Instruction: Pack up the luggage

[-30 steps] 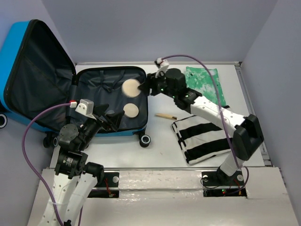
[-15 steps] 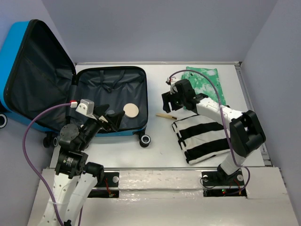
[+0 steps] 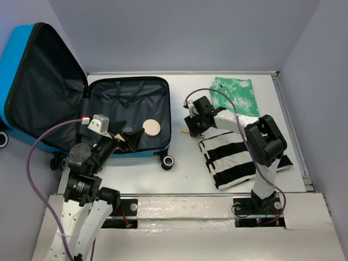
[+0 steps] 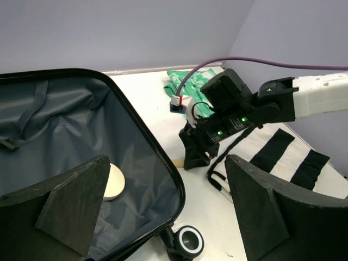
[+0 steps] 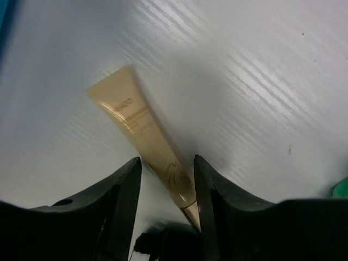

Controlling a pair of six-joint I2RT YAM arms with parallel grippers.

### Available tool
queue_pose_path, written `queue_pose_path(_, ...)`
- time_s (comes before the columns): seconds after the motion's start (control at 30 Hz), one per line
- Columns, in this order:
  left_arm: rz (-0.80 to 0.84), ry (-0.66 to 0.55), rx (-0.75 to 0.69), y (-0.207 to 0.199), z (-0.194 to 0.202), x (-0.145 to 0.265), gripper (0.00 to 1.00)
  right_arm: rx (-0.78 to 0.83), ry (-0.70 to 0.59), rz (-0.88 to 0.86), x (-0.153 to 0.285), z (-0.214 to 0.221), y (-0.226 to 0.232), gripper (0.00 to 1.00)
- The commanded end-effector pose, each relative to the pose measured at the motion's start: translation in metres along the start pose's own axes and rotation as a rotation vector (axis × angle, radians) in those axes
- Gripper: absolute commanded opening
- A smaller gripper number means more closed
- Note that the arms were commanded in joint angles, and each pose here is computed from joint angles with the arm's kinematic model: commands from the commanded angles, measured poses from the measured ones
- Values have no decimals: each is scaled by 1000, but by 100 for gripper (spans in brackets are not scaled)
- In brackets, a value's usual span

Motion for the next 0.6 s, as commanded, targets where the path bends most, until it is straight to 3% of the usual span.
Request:
queue_pose_path(0.0,30,-33,-14,-5,-7,-2,99,12,11,12,-10,-9,-5,41)
queue_pose_path(0.03,30,-32,-14,-5,-7,-2,99,17,9,26,-12,-13,-8,30)
queue_pose_path(0.17,18,-34,-12,-3,-7,-2,99,21,-30,105,-5,-31,-19,17)
queue_pose_path(0.27,20,-37,-13,-4,-8,-1,99,2,-87,160,10,-51,-25,15)
queue_pose_path(0.4,18,-36,-12,-3,-7,-1,99,-27,-277,189,73,-101,-21,14)
queue_pose_path(0.53,19,-42,-8,-4,-9,-1,99,-71,-467,-13,121,-142,26,14)
queue_pose_path(0.57,15,-45,-7,-4,-10,-1,99,-61,-513,-97,135,-156,55,14)
Point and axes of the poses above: each gripper's point midway between its finger pads, its own x axis back along the fingers, its own y axis along the line the jaws close on, z = x × y, the point moved 2 cm from there along x, back along the fingers, and after that the axes turned 2 degrees about x, right-handed, at the moved point
